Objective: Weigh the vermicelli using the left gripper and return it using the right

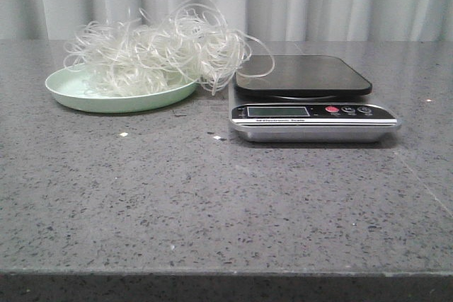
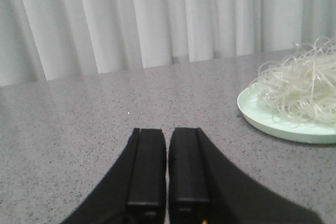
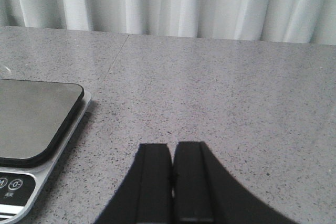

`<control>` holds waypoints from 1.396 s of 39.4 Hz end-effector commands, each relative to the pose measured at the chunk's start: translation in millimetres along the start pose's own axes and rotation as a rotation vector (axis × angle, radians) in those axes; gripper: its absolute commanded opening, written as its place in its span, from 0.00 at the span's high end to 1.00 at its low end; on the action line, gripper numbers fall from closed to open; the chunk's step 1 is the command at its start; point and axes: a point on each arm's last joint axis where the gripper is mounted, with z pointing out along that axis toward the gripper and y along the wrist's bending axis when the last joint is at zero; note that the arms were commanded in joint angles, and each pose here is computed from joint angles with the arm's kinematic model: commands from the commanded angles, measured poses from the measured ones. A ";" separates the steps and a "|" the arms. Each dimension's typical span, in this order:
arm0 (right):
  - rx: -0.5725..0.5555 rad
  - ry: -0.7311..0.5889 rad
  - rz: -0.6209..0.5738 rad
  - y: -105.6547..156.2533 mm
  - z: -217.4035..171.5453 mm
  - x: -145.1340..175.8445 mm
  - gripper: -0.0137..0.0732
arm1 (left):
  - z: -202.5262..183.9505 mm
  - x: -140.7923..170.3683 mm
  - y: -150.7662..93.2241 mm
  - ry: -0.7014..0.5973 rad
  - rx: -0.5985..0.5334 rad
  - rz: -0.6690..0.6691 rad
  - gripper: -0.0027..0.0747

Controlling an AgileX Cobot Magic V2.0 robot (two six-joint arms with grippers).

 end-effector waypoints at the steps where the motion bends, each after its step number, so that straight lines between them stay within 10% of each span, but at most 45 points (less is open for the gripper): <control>1: 0.028 -0.097 0.003 -2.4 -1.0 -15.7 0.67 | -2.9 1.7 0.7 -0.083 -0.022 -0.022 0.79; 55: 0.027 -0.096 0.003 -2.4 -1.0 -15.6 0.67 | -0.6 31.7 -3.1 -0.039 -0.019 -0.071 0.79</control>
